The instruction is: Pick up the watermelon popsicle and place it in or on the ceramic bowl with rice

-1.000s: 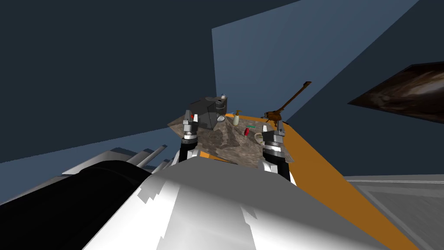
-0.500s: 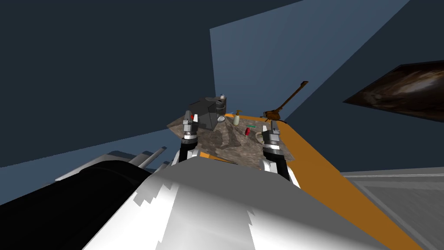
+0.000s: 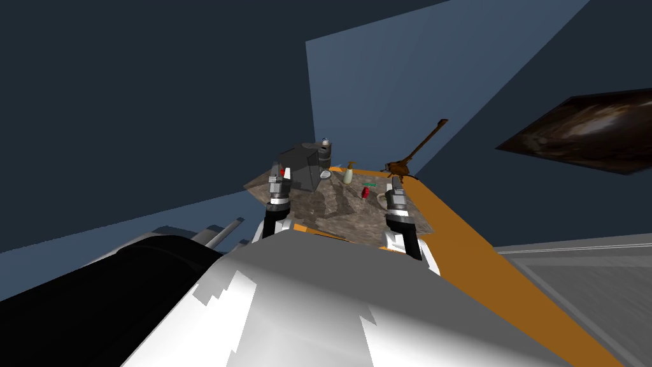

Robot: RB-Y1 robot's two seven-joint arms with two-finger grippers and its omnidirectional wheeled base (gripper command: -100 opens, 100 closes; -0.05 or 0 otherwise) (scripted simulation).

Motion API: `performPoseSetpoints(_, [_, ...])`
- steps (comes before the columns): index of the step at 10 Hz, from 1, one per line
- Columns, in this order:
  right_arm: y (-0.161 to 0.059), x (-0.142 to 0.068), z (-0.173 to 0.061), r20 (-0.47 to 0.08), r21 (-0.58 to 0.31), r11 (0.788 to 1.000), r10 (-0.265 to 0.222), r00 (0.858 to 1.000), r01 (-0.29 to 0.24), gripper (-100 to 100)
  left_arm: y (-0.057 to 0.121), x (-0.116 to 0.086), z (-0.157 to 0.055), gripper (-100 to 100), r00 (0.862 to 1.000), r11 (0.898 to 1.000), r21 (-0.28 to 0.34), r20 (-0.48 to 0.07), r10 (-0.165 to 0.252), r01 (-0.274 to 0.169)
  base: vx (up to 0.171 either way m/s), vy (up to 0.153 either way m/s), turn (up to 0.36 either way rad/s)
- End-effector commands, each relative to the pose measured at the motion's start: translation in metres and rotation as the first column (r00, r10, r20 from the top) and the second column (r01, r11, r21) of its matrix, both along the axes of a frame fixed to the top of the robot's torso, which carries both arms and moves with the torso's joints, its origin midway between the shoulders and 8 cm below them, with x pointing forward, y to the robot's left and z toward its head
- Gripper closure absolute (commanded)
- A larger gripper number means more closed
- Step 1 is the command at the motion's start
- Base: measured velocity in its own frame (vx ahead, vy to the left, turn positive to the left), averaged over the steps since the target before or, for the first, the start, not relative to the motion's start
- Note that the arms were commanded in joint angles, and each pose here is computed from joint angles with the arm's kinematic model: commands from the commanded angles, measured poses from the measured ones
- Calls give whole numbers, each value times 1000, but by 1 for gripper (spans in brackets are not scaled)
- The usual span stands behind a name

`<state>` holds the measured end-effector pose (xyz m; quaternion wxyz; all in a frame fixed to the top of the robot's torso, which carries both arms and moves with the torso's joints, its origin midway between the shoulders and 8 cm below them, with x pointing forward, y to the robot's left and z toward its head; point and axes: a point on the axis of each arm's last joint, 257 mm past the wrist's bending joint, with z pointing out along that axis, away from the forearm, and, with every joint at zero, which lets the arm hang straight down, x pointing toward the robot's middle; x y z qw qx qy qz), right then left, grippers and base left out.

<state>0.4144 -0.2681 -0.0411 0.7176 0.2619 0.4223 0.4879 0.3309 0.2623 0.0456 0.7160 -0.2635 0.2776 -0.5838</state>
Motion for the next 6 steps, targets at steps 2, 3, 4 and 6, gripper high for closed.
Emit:
performPoseSetpoints(2, [-3, 6, -3, 2, -81, 996, -40, 999, 40, -100, 0, 0, 0, 0, 1000, 1000, 0, 0, 0, 0, -8, 54, -35])
performPoseSetpoints(3, [-5, 12, -5, 6, -144, 987, -72, 997, 72, -100, 0, 0, 0, 0, 1000, 1000, 0, 0, 0, 0, -11, 49, -50])
performPoseSetpoints(4, [-5, 12, -5, 6, -146, 986, -74, 997, 74, -100, 0, 0, 0, 0, 1000, 1000, 0, 0, 0, 0, -7, 47, -35])
performPoseSetpoints(6, [-8, 18, -7, 12, -212, 971, -108, 994, 108, -100, 0, 0, 0, 0, 1000, 1000, 0, 0, 0, 0, -1, 51, -48])
